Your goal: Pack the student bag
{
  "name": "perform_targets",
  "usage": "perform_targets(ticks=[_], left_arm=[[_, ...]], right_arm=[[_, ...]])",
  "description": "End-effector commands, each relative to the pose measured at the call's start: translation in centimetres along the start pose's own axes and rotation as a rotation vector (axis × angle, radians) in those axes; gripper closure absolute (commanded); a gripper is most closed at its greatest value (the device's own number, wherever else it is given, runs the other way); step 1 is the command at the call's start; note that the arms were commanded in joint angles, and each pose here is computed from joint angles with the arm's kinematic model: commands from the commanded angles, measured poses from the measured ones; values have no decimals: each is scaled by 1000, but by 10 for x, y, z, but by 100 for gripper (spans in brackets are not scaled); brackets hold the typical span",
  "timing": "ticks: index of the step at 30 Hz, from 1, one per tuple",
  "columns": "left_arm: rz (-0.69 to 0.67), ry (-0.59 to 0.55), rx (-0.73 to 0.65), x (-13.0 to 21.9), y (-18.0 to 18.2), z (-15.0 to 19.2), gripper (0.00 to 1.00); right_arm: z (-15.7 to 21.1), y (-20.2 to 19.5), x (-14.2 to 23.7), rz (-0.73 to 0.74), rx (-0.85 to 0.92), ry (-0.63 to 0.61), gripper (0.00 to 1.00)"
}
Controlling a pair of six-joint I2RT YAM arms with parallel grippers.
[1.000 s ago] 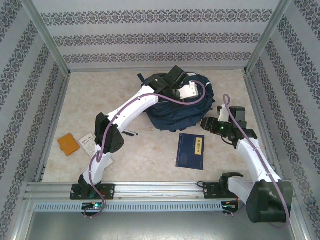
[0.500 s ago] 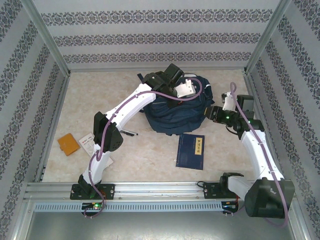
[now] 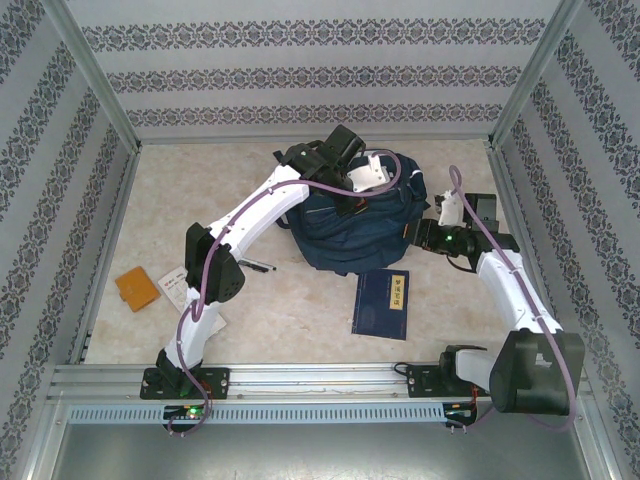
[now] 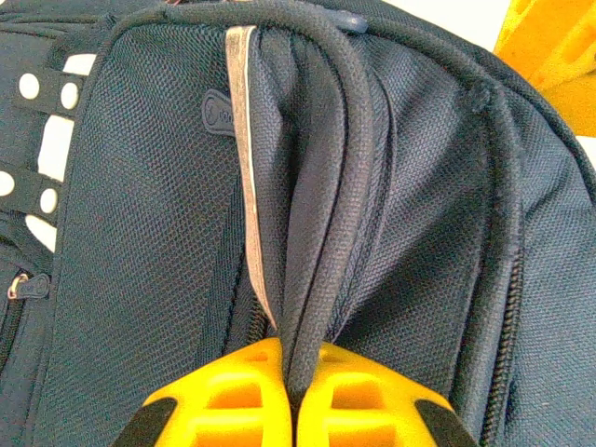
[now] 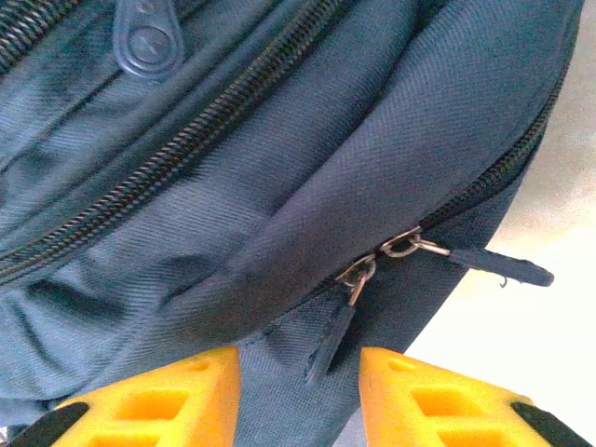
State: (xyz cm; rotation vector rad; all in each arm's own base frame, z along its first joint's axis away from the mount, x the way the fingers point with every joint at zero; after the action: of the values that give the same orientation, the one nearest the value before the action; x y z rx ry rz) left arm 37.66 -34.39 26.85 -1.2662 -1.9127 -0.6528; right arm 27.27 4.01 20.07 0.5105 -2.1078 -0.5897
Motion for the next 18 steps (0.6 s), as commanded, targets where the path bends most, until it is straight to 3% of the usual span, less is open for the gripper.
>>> perform_targets(ticks=[1,9,15,18], left_arm=[[5,-156,-9,50,-7,-28,100],[18,-168,-8,50,-7,-30,100],[18,-167,-10,47,-7,-29,100],[20,-168,-12,46,-7,-30,100]], right_arm=[[0,1,-4,13,56,-4,60],[8,-2,-18,29,110,39,69],[8,-12,-24,102,130,45,66],[10,-16,-26,129,148,44,74]])
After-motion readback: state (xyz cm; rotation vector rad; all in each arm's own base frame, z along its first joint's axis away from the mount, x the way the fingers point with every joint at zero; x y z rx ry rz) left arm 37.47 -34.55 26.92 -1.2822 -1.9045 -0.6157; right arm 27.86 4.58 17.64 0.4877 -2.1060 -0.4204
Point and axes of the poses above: each hand's point on the last joint's axis, 136 mm out from that joint toward the fingers, its own x axis back along the fingers, its own y axis along the line the jaws close on, z = x × y, the point moved 7 cm from there along x, back along the fingers, and after that the axes turned 3 degrees about x, right-handed, at the moved point
